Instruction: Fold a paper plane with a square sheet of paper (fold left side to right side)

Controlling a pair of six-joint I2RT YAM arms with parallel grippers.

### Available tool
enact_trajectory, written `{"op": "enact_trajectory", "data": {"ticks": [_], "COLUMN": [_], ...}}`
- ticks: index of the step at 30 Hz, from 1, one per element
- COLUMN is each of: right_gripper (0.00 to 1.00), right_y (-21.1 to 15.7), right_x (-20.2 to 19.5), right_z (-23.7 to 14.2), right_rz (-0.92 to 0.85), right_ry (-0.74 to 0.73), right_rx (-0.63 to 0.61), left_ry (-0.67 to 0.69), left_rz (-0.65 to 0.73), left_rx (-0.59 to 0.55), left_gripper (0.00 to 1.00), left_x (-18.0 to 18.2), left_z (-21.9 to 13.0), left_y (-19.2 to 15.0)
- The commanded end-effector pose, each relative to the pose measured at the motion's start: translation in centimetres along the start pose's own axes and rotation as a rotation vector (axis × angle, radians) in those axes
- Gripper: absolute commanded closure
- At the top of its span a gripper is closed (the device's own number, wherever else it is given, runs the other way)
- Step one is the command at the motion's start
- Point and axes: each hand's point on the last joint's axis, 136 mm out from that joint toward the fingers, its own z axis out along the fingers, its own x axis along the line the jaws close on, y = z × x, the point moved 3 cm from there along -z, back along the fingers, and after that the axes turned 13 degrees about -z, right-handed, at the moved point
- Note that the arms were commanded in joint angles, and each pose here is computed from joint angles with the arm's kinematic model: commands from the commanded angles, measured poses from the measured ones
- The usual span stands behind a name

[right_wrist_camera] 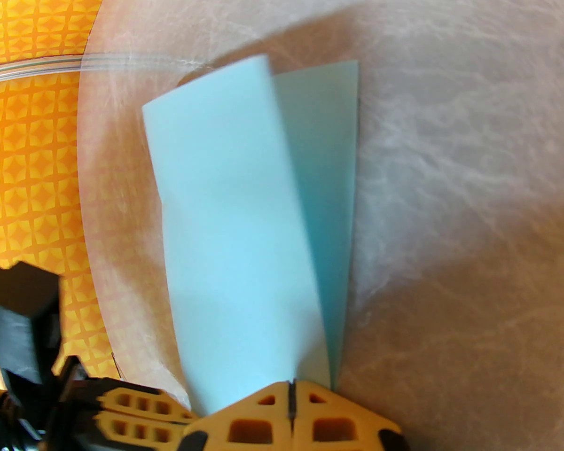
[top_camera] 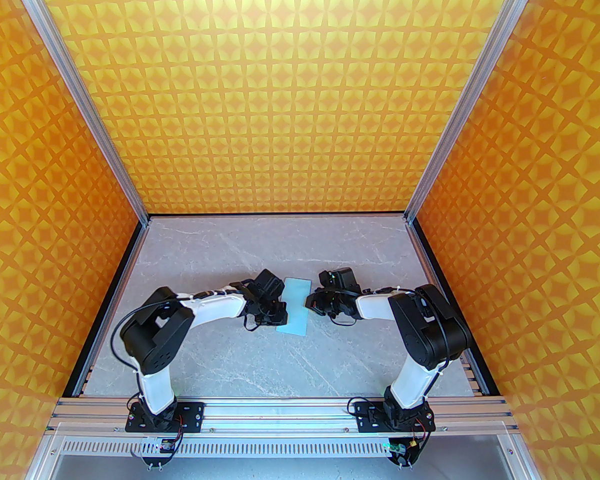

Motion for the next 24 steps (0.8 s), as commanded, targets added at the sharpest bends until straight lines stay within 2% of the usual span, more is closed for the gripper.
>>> {"op": "enact_trajectory", "data": {"ticks": [1, 12, 24], "right_gripper": [1.00, 1.00, 1.00], "right_y": [-2.0, -1.9, -1.8], "right_x": [-2.4, -2.3, -2.2], "right_z": [1.0, 0.9, 0.8], "right_rz": [0.031, 0.026, 0.022], "right_ry": [-0.109, -0.107, -0.109], "right_rx": [0.064, 0.062, 0.063], "left_ry": [-0.019, 0.051, 0.083], "left_rz": [0.030, 0.006, -0.024], "left_rx": [-0.042, 0.021, 0.048], "left_gripper": [0.91, 0.92, 0.98], "left_x": [-0.9, 2.1, 3.9], "left_z": [-1.6, 1.5, 2.7], "left_y": [0.9, 0.1, -0.9]}}
